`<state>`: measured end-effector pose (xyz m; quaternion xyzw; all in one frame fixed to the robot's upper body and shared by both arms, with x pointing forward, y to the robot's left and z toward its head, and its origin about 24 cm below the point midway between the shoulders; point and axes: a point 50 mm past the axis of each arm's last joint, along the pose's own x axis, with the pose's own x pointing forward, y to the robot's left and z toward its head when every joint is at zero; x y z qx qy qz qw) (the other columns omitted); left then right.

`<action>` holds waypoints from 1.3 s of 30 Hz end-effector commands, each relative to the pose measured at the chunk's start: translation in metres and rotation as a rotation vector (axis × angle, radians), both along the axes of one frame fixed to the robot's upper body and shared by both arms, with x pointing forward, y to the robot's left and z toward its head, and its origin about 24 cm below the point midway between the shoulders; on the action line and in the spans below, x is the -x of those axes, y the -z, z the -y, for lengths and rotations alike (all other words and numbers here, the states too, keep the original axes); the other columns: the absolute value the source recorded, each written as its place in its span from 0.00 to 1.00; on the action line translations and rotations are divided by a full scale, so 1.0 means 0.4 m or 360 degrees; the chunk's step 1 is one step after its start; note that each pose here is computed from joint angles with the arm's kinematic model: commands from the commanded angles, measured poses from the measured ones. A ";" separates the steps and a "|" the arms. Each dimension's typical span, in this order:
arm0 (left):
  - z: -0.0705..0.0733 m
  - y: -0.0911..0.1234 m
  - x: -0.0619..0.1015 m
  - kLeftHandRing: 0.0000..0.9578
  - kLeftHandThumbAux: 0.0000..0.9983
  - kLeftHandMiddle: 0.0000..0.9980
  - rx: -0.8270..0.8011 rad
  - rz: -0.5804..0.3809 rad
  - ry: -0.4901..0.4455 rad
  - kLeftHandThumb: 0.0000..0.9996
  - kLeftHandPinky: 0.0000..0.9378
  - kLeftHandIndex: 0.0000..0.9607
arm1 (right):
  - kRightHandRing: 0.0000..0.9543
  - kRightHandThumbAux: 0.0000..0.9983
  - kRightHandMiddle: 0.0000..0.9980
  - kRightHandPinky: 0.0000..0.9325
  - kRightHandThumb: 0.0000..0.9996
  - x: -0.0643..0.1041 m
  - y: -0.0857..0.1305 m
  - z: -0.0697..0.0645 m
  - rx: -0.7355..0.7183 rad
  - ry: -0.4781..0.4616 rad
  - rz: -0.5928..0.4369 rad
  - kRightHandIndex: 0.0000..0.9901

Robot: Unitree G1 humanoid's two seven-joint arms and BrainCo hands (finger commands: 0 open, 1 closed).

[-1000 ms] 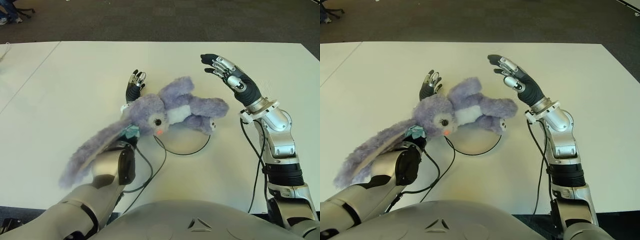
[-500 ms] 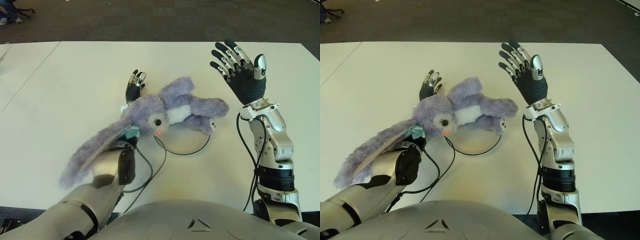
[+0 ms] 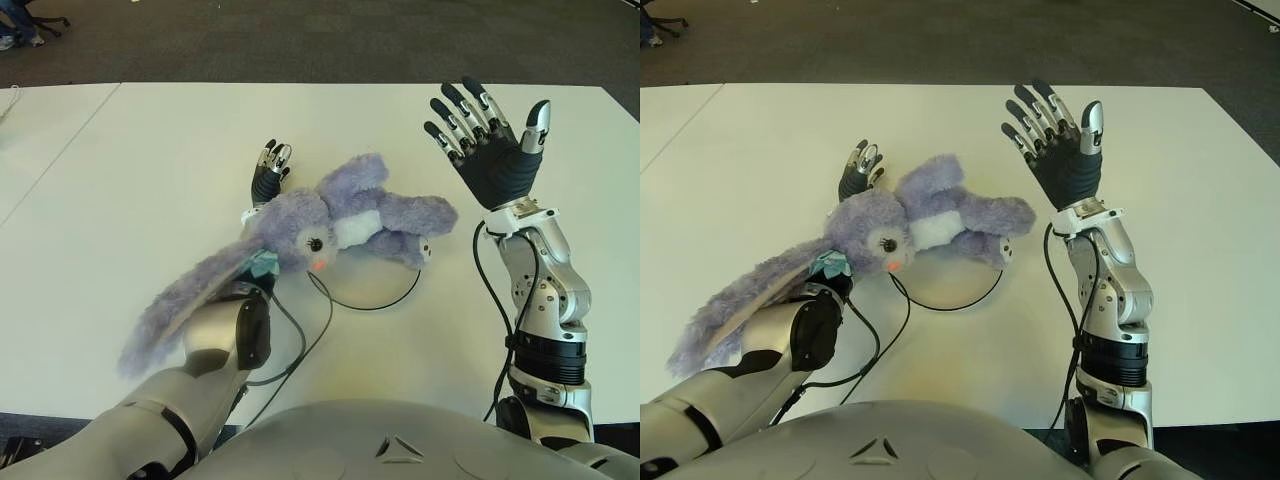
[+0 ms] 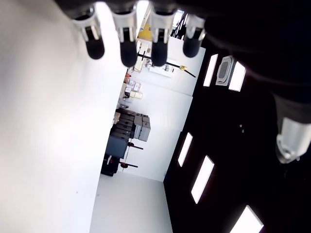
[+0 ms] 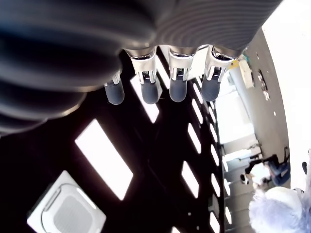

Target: Put the doll into the plate.

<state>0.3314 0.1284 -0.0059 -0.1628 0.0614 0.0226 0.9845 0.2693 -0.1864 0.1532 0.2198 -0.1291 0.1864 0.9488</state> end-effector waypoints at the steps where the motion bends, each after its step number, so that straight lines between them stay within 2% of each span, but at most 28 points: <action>1: 0.022 0.229 0.206 0.10 0.48 0.10 0.0124 -0.0724 0.0006 0.00 0.08 0.00 | 0.00 0.33 0.00 0.00 0.10 -0.074 0.000 0.056 -0.0142 0.0072 -0.0103 0.00; 3: 0.022 0.229 0.205 0.10 0.48 0.10 0.0124 -0.0726 0.0004 0.00 0.08 0.00 | 0.00 0.33 0.00 0.00 0.11 -0.102 0.005 0.082 -0.0170 0.0105 -0.0130 0.00; 7: 0.021 0.228 0.204 0.11 0.48 0.11 0.0117 -0.0720 0.0000 0.00 0.08 0.00 | 0.00 0.34 0.00 0.00 0.10 -0.185 0.024 0.165 -0.0249 0.0246 -0.0236 0.00; 12: 0.021 0.227 0.203 0.11 0.48 0.10 0.0113 -0.0716 0.0003 0.00 0.07 0.00 | 0.00 0.36 0.00 0.00 0.07 -0.230 0.051 0.202 -0.0288 0.0316 -0.0330 0.00; 14: 0.020 0.226 0.203 0.11 0.48 0.10 0.0115 -0.0716 0.0005 0.00 0.07 0.00 | 0.00 0.38 0.00 0.00 0.06 -0.240 0.078 0.215 -0.0296 0.0355 -0.0394 0.00; 18: 0.019 0.226 0.202 0.11 0.47 0.11 0.0127 -0.0715 0.0006 0.00 0.07 0.00 | 0.00 0.43 0.00 0.00 0.00 -0.240 0.136 0.228 -0.0300 0.0434 -0.0525 0.00; 24: 0.016 0.226 0.201 0.11 0.48 0.11 0.0132 -0.0720 -0.0008 0.00 0.06 0.00 | 0.00 0.47 0.00 0.00 0.00 -0.223 0.219 0.231 -0.0258 0.0578 -0.0712 0.00; 32: 0.008 0.228 0.203 0.11 0.48 0.12 0.0121 -0.0724 -0.0015 0.00 0.07 0.00 | 0.00 0.53 0.00 0.00 0.00 -0.205 0.259 0.245 -0.0214 0.0747 -0.0824 0.00; 39: 0.000 0.230 0.206 0.11 0.49 0.12 0.0143 -0.0714 -0.0025 0.00 0.05 0.00 | 0.00 0.57 0.03 0.00 0.00 -0.186 0.295 0.248 -0.0192 0.0870 -0.0891 0.01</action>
